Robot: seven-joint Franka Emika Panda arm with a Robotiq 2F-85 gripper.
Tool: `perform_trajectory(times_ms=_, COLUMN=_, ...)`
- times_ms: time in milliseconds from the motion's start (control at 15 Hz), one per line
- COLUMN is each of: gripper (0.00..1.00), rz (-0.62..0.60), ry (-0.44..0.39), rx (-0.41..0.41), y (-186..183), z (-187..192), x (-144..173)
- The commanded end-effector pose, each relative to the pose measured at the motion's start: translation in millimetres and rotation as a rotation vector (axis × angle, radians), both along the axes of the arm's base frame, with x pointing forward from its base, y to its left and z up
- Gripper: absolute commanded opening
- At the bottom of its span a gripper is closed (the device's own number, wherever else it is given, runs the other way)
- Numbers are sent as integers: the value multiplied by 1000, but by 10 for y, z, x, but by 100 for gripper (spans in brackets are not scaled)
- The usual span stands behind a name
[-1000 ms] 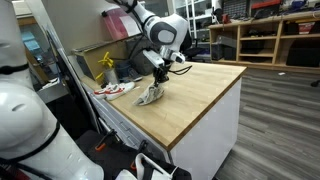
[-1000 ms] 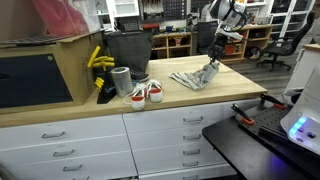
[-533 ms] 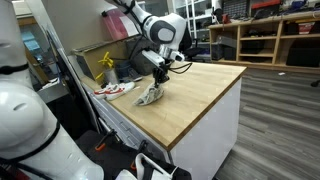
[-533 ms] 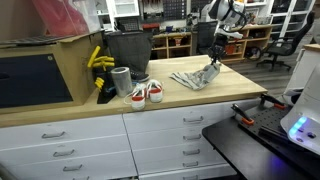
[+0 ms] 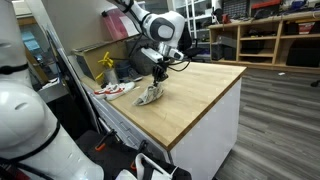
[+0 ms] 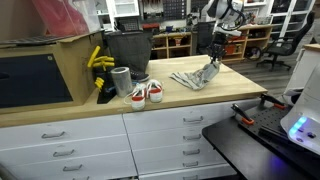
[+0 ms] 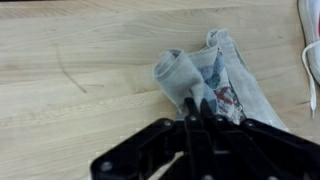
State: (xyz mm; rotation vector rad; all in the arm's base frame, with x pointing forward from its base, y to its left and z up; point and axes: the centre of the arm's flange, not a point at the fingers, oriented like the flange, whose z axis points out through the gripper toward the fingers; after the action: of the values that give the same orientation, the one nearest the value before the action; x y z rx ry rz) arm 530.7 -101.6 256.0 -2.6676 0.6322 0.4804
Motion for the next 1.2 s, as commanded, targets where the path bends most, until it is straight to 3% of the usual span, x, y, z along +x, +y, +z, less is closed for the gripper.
perform_trajectory(times_ms=0, gripper=2, rz=-31, ry=51, rx=-34, y=109, z=96, x=82)
perform_trajectory(times_ms=333, gripper=2, rz=-74, ry=88, rx=-11, y=121, z=58, x=197)
perform_trajectory(times_ms=667, gripper=2, rz=-96, ry=126, rx=46, y=-259, z=73, x=321)
perform_trajectory(times_ms=867, gripper=2, rz=-150, ry=176, rx=15, y=-391, z=45, x=419)
perform_trajectory(times_ms=1133, gripper=2, rz=-167, ry=177, rx=-7, y=-322, z=23, x=389)
